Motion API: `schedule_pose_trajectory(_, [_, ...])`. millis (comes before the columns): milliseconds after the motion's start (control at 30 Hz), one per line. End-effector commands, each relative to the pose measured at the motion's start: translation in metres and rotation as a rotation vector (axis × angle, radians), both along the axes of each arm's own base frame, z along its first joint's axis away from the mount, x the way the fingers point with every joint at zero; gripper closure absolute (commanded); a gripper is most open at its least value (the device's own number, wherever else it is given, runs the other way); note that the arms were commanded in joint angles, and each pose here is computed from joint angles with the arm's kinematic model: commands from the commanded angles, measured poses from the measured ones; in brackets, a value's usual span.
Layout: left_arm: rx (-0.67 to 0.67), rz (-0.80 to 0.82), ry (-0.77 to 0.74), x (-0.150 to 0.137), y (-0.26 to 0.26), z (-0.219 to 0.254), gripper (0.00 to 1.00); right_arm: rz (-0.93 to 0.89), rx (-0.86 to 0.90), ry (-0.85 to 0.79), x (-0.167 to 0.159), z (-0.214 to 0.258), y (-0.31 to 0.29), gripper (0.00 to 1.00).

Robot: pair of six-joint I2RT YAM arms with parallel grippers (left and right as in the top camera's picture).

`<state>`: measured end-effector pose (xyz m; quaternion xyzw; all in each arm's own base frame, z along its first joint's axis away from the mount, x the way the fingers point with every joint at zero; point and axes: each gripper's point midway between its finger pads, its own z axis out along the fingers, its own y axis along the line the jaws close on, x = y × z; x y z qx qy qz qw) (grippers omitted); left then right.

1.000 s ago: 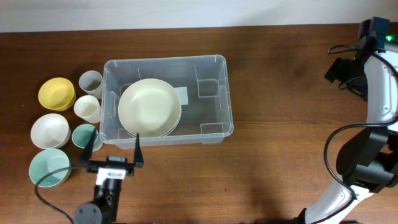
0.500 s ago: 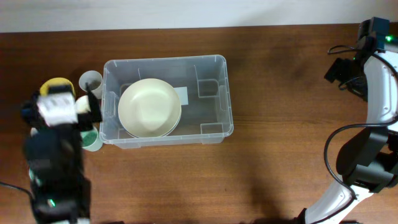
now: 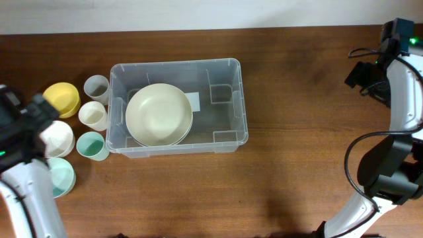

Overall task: Pack container
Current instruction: 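Move the left gripper down to the white bowl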

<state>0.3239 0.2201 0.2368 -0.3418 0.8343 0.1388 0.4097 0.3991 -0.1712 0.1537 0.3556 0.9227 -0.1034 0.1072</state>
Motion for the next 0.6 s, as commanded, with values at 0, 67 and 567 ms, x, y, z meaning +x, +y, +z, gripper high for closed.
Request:
schedule_pose_trajectory(0, [-0.123, 0.024, -0.087, -0.004, 0.016, 0.003, 0.00, -0.008, -0.003, -0.010, -0.001, 0.004, 0.000, 0.01])
schedule_pose_trajectory(67, [-0.172, 0.029, -0.044, -0.010, 0.015, -0.012, 0.00, -0.008, -0.003, -0.010, -0.001, 0.004, 0.000, 0.01])
schedule_pose_trajectory(567, [-0.398, 0.154, 0.220, -0.009, 0.047, -0.157, 0.00, -0.008, -0.003, -0.010, -0.001, 0.004, 0.000, 0.01])
